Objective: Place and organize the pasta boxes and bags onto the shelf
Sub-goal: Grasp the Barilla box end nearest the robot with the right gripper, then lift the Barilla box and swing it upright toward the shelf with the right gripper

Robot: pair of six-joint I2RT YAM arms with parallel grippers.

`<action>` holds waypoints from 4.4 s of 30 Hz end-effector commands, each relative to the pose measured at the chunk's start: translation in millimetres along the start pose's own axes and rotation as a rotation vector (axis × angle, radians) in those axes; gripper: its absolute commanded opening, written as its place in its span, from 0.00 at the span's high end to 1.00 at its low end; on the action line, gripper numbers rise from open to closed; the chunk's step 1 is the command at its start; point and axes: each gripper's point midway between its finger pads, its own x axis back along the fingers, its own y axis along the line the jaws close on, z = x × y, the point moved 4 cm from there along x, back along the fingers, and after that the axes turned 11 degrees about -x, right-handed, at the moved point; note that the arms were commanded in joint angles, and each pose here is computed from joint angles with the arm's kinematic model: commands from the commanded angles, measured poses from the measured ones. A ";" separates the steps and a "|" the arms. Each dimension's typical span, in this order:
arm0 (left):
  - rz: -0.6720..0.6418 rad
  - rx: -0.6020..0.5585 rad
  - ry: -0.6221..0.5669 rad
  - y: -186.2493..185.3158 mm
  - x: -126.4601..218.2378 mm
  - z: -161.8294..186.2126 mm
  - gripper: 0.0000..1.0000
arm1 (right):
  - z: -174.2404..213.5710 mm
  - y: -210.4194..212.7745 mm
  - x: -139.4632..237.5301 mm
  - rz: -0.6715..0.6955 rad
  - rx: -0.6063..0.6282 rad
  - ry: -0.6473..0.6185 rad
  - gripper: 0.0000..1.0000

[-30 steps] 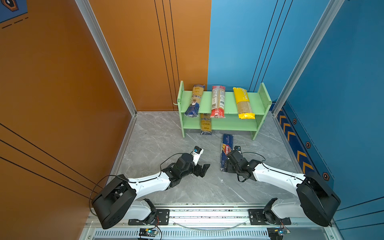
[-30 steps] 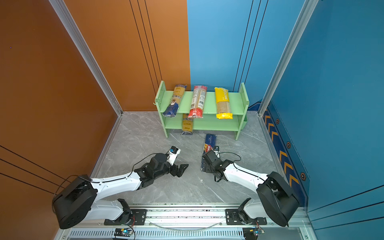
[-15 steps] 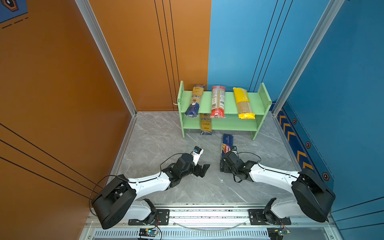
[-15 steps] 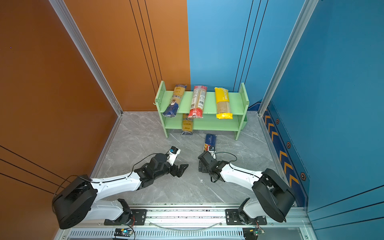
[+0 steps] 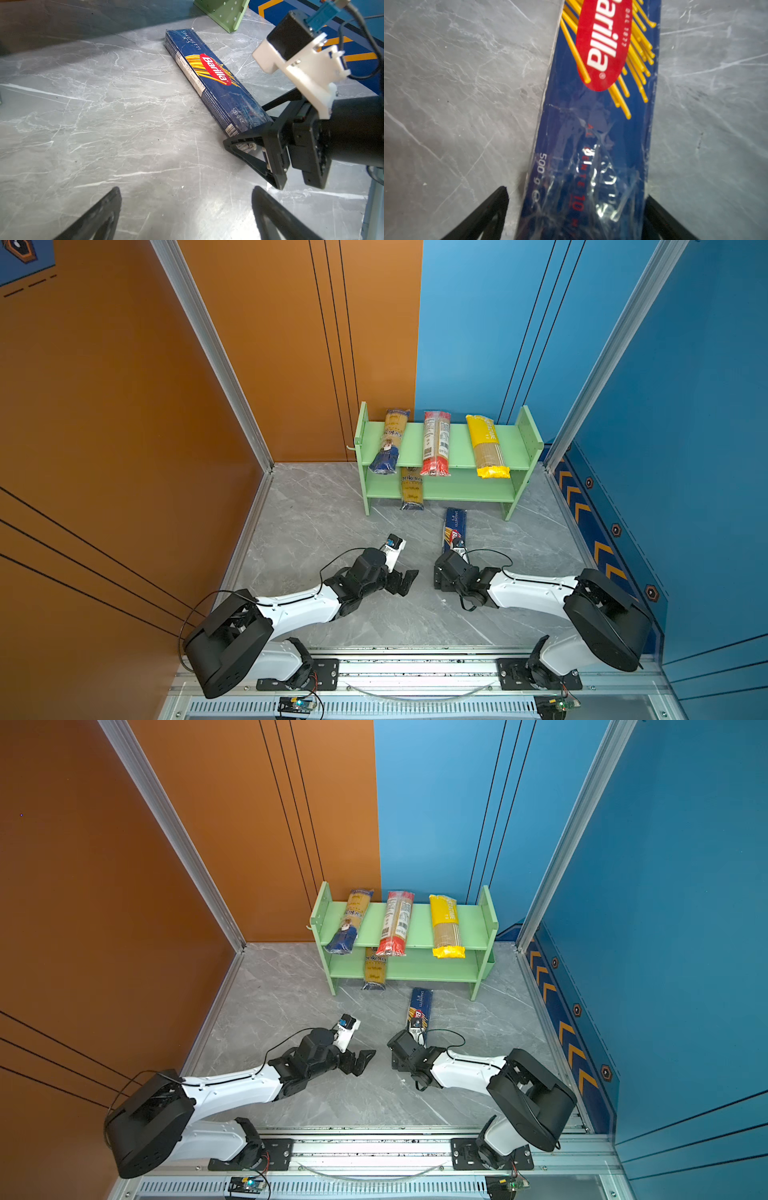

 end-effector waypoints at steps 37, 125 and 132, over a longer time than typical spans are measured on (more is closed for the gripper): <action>-0.046 0.009 0.019 7.9 0.7 7.5 0.02 | 34.0 -41.3 -23.1 0.095 0.031 0.011 0.46; -0.056 0.025 0.039 9.8 -10.8 11.1 0.02 | -54.9 -73.4 131.9 -0.128 -0.089 -0.200 1.00; -0.057 0.027 0.036 9.9 -10.1 10.4 0.02 | -62.9 -70.8 145.2 -0.163 -0.091 -0.243 1.00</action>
